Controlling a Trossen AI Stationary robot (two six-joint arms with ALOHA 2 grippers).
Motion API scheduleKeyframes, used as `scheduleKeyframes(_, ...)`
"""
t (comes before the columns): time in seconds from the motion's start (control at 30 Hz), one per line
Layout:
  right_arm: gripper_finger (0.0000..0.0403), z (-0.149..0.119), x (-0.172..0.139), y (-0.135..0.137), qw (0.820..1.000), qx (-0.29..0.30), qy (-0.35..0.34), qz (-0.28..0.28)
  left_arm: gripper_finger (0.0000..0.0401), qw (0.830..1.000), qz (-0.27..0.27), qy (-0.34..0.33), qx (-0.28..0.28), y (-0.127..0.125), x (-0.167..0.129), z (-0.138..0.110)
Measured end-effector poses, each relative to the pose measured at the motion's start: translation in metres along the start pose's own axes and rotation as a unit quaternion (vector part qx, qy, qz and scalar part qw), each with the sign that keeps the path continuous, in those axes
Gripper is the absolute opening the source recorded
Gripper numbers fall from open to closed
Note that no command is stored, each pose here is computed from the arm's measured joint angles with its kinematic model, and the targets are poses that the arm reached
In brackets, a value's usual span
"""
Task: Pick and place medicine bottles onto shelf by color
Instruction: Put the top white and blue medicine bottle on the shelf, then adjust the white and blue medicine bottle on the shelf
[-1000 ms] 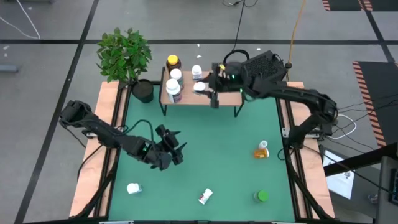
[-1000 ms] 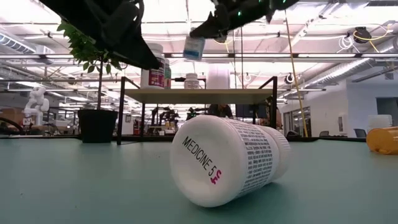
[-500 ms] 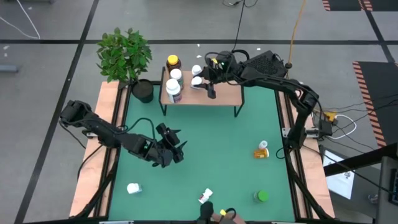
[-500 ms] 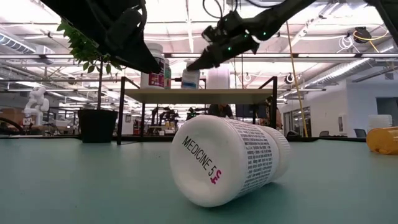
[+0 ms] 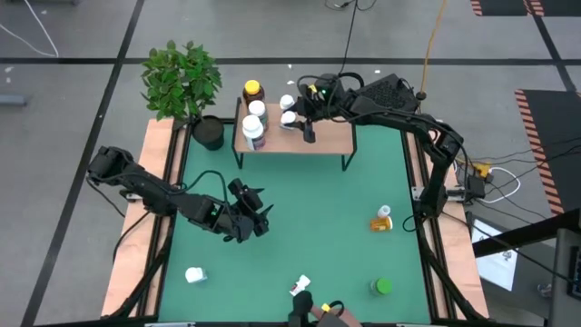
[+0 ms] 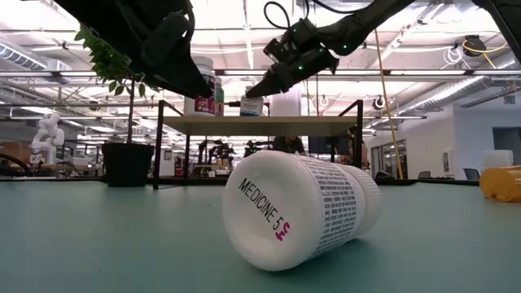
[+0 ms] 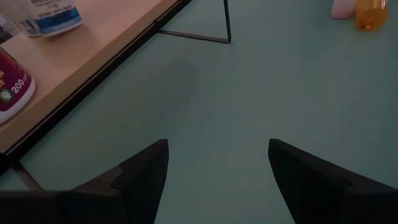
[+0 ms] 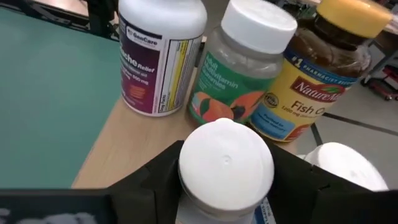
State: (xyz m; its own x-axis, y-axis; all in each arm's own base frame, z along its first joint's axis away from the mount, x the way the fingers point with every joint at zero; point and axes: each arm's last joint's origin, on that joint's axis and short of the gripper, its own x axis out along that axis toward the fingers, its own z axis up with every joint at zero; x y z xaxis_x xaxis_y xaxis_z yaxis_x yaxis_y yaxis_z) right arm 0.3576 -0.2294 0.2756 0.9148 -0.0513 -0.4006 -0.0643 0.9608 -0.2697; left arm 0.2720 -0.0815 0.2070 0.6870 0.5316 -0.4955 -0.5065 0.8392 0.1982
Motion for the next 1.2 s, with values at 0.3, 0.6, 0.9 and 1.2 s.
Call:
scheduleKeyframes(0.3, 0.0245, 0.0, 0.0, -0.001, 1.0, 0.001, 0.011, -0.025, 0.0276, 1.0, 0.0, 0.002, 0.003, 0.0, 0.0, -0.001)
scheduleKeyframes(0.6, 0.0253, 0.018, -0.016, 0.002, 0.999, 0.004, 0.0, -0.039, 0.0276, 1.0, 0.003, 0.018, 0.005, 0.002, 0.0, -0.004)
scheduleKeyframes(0.9, 0.0253, 0.03, -0.031, 0.036, 0.999, 0.035, 0.03, 0.005, 0.0276, 0.999, -0.01, 0.029, -0.007, 0.001, -0.001, -0.006)
scheduleKeyframes(1.2, 0.0246, 0.0, -0.035, 0.087, 0.992, 0.019, -0.019, -0.126, 0.0276, 0.999, -0.012, 0.039, -0.012, 0.001, -0.001, -0.008)
